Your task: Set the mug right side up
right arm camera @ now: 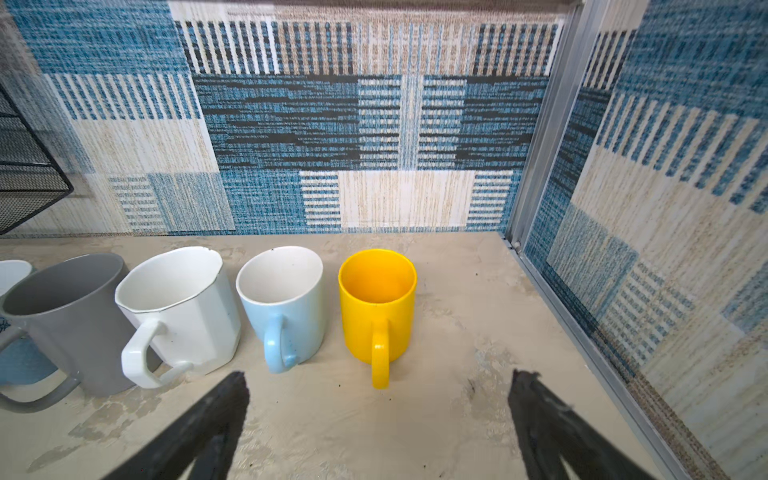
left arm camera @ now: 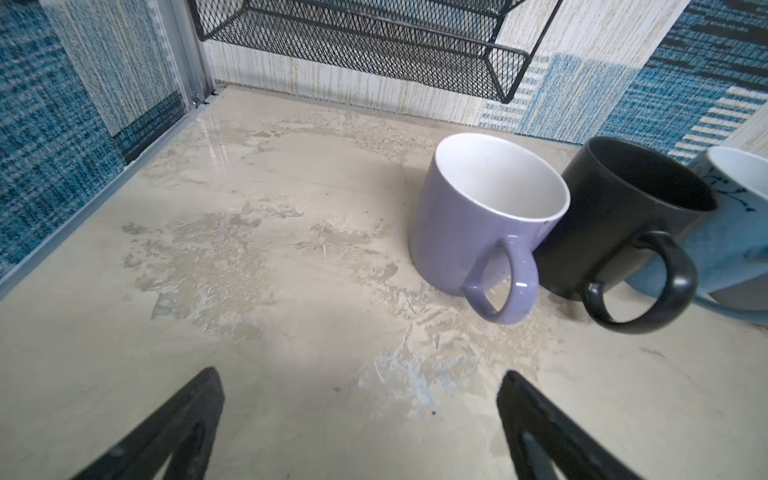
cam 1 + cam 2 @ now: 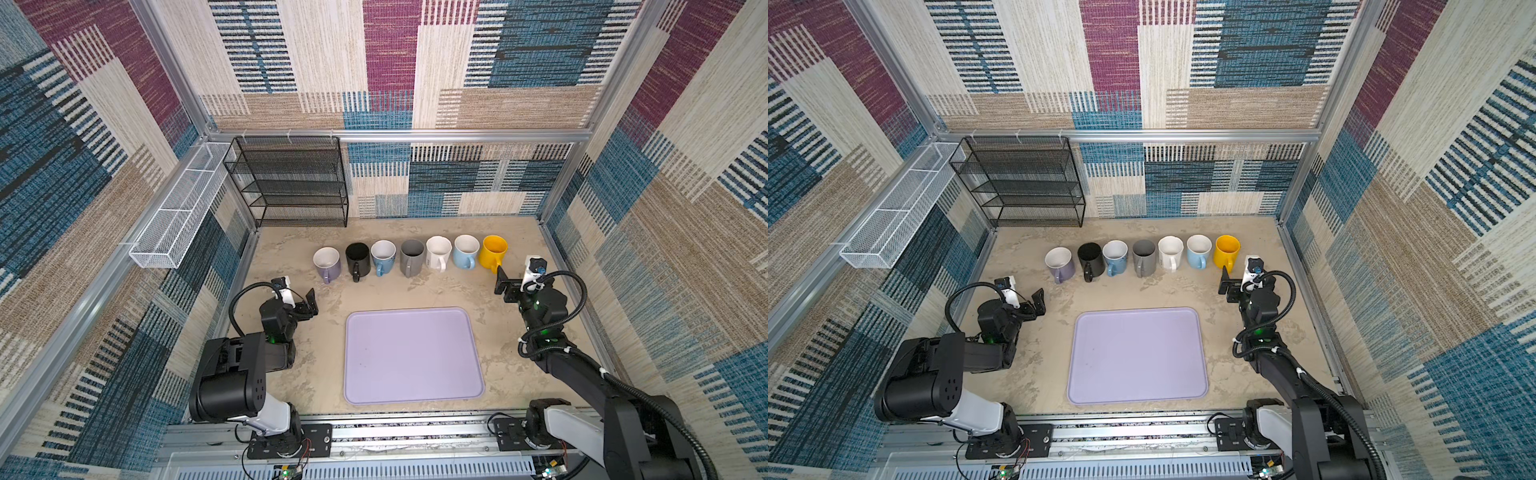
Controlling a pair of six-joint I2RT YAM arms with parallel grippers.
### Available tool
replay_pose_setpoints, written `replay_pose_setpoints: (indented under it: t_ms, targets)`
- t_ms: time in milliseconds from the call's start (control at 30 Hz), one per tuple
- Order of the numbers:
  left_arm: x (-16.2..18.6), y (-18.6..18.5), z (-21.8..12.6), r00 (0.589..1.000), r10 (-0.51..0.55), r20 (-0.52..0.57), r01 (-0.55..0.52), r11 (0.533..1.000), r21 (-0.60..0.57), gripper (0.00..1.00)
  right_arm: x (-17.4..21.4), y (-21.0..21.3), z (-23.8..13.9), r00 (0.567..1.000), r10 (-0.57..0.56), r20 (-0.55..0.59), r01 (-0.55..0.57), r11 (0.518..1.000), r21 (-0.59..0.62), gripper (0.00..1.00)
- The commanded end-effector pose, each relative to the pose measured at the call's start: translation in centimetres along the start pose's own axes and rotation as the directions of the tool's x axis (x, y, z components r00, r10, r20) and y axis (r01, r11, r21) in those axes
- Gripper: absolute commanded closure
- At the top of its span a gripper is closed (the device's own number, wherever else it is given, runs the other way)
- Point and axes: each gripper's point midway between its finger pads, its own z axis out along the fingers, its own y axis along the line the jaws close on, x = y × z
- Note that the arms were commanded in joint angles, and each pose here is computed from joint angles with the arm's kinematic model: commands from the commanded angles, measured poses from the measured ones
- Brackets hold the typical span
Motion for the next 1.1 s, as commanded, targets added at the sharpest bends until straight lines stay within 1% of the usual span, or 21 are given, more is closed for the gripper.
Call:
replay_pose_setpoints:
  t_ms: [0,100,467,533,600,633,667,700,1067]
  targets:
    - [-0.9,0.7,0.6,0.999,0.048,0.004,-0.048,0.994,-0.096,0.0,-2.0,0.0,-0.7,0.99,0.003,0.139,0.0,1.0,-0.016,0.0]
    - [-0.8,0.6,1.0,0.998,0.066,-0.021,-0.068,0.99,-0.125,0.0,-0.1,0.2,-1.1,0.992,0.018,0.128,-0.014,0.999,-0.034,0.0]
    - [-0.9,0.6,0.9,0.998,0.069,-0.012,-0.07,0.989,-0.127,0.0,3.9,0.7,-1.0,0.992,0.024,0.121,-0.017,0.998,-0.059,0.0]
    - [-0.9,0.6,0.9,0.998,0.069,-0.013,-0.07,0.989,-0.127,0.0,4.3,0.7,-0.5,0.992,0.018,0.127,-0.011,0.998,-0.059,0.0]
    - [-0.9,0.6,0.9,0.998,0.069,-0.012,-0.07,0.989,-0.127,0.0,5.2,0.5,0.9,0.998,0.029,0.048,-0.027,0.998,-0.053,0.0]
    - [-0.8,0.6,1.0,0.998,0.069,-0.016,-0.07,0.989,-0.127,0.0,5.1,0.4,1.2,0.998,0.037,0.057,-0.034,0.998,-0.059,0.0]
    - [-0.8,0.6,1.0,0.998,0.069,-0.017,-0.07,0.989,-0.128,0.0,5.6,-0.1,1.7,0.998,0.06,0.018,-0.059,0.997,-0.05,0.0]
    - [-0.8,0.6,1.0,0.998,0.069,-0.017,-0.07,0.989,-0.127,0.0,5.7,-0.3,1.8,0.998,0.064,0.013,-0.063,0.996,-0.055,0.0]
    - [-0.9,0.6,0.9,0.998,0.069,-0.015,-0.07,0.989,-0.128,0.0,5.5,-0.2,1.5,0.998,0.061,0.025,-0.06,0.997,-0.058,0.0]
